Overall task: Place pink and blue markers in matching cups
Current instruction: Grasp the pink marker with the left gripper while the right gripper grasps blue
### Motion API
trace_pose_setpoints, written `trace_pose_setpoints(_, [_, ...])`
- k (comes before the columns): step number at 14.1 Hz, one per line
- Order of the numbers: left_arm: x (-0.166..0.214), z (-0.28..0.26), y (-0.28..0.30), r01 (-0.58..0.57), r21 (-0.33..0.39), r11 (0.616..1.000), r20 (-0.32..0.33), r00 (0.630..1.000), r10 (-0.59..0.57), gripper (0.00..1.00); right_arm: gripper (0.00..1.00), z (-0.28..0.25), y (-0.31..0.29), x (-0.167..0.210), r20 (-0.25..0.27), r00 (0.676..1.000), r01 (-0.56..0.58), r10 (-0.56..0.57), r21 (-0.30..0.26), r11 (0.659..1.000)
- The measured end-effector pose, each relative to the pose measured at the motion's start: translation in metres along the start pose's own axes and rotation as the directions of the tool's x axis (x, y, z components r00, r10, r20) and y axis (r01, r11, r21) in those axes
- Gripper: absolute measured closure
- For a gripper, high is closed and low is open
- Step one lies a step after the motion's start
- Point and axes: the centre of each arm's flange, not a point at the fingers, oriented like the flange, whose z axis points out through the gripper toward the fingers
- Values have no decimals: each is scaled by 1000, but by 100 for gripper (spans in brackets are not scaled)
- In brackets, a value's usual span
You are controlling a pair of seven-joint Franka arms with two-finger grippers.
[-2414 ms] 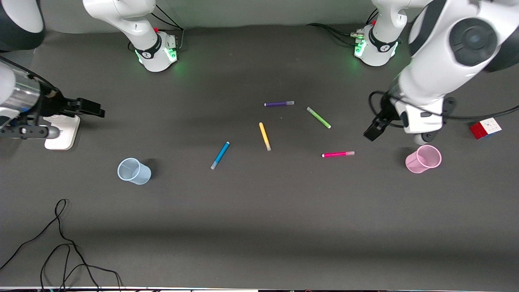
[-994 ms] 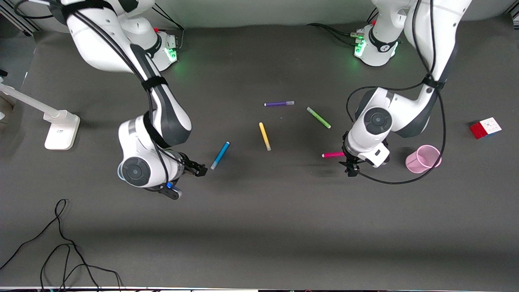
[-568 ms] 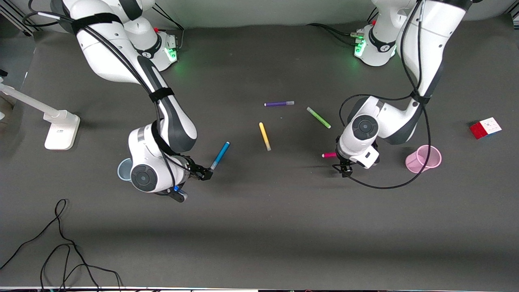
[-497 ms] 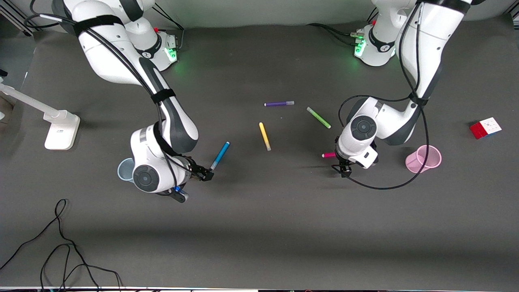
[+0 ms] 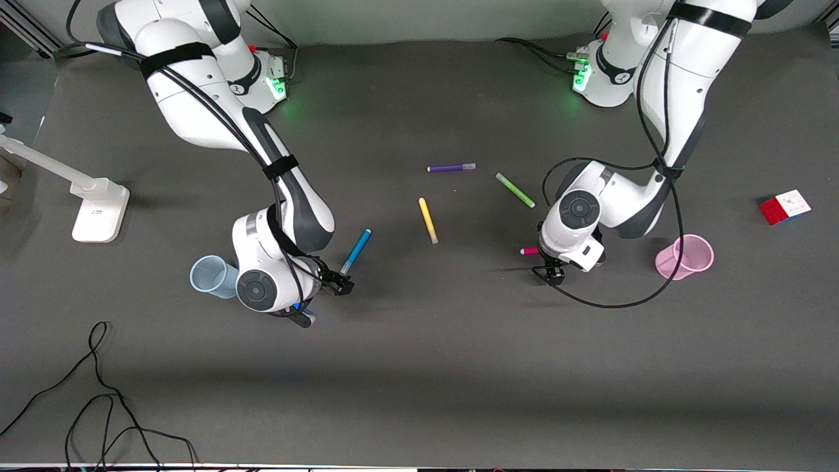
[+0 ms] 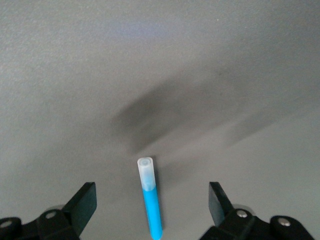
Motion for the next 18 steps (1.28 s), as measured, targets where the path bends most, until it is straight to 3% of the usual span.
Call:
trace_pose_setpoints(3, [0, 0, 0, 7, -1, 1000, 1, 1000, -7, 5, 2, 13, -7, -2, 0, 1000, -15, 15, 15, 1000])
trace_pose_setpoints(8, [2, -8, 7, 16, -20, 1000, 8, 1000, -16, 64, 14, 44, -17, -12, -2, 1000, -29, 29, 6, 1000])
trace_pose_setpoints(10, [4, -10, 8, 18, -24, 1000, 8, 1000, -18, 83, 30, 48, -16, -12, -2, 999, -32, 32, 7, 999])
trace_pose_setpoints(14, [4, -33, 17, 18, -63, 998, 15, 1000, -17, 82, 75, 46, -15, -12, 0, 999, -34, 34, 5, 999])
trace_pose_setpoints(16, [12, -59, 28, -2, -81, 997, -4, 1000, 1, 82, 82, 40, -13, -10, -3, 999, -39, 39, 8, 999])
trace_pose_setpoints(18, [23, -90, 40, -26, -101, 995, -28, 999, 23, 82, 82, 31, -9, -3, -13, 999, -50, 51, 17, 999])
